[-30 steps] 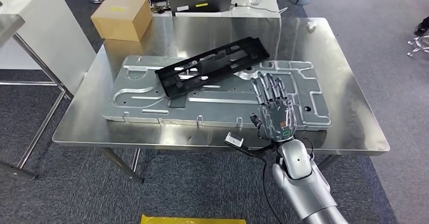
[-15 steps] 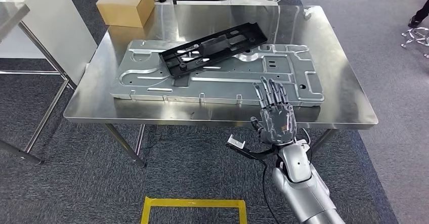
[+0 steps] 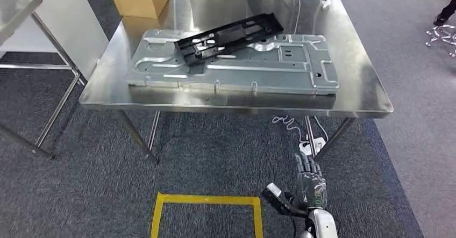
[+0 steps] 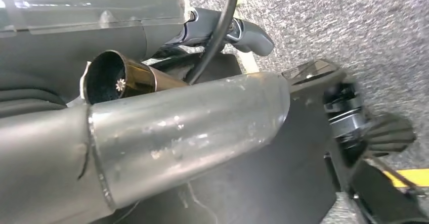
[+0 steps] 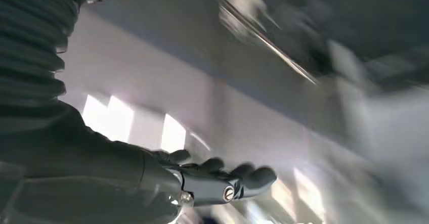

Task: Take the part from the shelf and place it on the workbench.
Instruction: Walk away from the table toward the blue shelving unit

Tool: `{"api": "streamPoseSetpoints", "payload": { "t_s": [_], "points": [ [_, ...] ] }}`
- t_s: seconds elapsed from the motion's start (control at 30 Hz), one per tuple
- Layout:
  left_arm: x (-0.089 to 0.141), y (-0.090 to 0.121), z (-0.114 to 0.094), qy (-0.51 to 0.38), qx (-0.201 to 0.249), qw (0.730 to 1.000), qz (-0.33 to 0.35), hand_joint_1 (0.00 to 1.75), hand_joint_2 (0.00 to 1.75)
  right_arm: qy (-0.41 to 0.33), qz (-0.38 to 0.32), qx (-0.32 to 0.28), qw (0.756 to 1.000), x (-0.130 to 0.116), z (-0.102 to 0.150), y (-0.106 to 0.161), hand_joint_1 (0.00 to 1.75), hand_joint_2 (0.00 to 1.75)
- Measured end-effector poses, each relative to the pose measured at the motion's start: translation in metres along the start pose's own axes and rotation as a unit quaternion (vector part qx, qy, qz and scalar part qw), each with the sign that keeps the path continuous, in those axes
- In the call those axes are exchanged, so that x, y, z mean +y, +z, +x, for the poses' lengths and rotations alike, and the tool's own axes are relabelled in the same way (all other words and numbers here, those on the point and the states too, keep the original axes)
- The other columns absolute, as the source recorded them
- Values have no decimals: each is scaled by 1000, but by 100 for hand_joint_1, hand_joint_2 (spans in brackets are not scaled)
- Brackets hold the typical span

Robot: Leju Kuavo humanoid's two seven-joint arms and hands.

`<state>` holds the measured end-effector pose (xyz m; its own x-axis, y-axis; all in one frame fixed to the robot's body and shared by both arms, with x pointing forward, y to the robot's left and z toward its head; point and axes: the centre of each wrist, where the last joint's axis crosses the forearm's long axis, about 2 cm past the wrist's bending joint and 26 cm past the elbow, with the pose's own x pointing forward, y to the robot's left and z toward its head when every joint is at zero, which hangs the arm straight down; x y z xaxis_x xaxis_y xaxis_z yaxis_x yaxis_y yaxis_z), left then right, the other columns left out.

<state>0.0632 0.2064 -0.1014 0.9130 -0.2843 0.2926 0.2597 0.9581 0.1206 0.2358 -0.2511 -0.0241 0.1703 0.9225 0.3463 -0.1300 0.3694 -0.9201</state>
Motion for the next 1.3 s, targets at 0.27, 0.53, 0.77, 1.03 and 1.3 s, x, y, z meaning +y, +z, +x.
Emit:
{"api": "streamPoseSetpoints", "payload": {
  "t_s": [0.27, 0.53, 0.77, 1.03, 1.3],
  "points": [
    [-4, 1, -3, 11, 2, 1000, -2, 0, 0, -87, 258, 307, 912, 72, -81, 113, 0, 175],
    [-4, 1, 0, 9, 9, 1000, -2, 0, 0, -168, 385, 511, 750, 88, -89, 152, 0, 175],
    [-2, 0, -1, 1, 9, 1000, -6, 0, 0, -214, 365, 469, 775, 93, -78, 157, 0, 175],
    [1, 0, -3, -1, 8, 1000, -4, 0, 0, -224, 364, 463, 777, 96, -73, 158, 0, 44],
    [0, 0, -5, 5, 10, 1000, -2, 0, 0, -228, 365, 469, 771, 96, -72, 159, 0, 0]
  ]
}}
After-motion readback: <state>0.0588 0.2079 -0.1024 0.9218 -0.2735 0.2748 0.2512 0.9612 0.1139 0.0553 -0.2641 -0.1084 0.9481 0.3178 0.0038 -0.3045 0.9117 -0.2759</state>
